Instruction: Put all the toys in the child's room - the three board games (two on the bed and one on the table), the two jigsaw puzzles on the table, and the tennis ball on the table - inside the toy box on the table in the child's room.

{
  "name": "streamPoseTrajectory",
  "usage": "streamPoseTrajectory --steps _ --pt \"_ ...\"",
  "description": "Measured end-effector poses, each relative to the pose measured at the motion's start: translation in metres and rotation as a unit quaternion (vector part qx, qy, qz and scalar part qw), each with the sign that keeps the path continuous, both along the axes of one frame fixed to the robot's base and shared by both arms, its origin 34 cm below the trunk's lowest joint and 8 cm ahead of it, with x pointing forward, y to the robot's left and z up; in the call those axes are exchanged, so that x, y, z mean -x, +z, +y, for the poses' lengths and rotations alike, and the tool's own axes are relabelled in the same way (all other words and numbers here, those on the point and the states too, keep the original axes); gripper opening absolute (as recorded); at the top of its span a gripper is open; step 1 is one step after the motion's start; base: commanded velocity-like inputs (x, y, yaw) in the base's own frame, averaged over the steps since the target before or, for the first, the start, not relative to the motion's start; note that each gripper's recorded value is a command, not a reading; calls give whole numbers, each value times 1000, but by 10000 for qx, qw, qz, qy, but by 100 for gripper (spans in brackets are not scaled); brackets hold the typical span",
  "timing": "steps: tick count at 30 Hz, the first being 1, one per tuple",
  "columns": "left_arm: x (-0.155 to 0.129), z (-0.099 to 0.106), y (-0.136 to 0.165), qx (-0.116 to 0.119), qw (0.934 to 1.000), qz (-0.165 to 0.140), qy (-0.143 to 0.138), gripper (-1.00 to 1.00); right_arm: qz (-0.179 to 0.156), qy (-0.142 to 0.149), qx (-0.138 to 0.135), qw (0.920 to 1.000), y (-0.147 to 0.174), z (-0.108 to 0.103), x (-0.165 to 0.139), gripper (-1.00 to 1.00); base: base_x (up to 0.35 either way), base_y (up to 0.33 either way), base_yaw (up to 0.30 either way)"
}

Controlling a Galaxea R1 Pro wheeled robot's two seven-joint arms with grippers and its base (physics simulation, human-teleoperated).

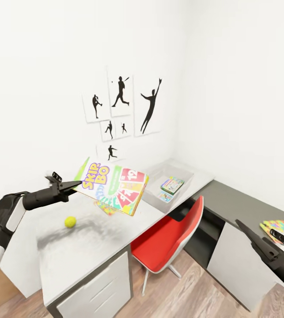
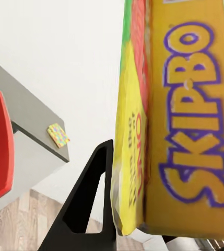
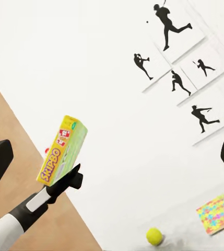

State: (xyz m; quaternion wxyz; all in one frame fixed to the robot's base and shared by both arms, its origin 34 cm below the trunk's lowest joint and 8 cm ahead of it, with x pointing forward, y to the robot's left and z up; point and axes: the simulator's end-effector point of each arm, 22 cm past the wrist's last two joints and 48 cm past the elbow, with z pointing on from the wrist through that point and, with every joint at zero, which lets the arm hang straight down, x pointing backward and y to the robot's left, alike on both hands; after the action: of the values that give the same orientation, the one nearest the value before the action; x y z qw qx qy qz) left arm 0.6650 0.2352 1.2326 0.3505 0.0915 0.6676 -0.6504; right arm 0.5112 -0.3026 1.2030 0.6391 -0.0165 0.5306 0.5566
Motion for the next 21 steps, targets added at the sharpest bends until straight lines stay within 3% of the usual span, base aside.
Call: streamPoseTrajectory --steps 5,21 --pt "-1 -2 -2 -23 10000 13 12 -100 -1 -6 0 10000 0 0 0 100 136 -311 -145" --pt "-5 -13 -8 -50 10000 73 29 -100 6 -38 12 10000 0 -3 0 100 224 -269 -7"
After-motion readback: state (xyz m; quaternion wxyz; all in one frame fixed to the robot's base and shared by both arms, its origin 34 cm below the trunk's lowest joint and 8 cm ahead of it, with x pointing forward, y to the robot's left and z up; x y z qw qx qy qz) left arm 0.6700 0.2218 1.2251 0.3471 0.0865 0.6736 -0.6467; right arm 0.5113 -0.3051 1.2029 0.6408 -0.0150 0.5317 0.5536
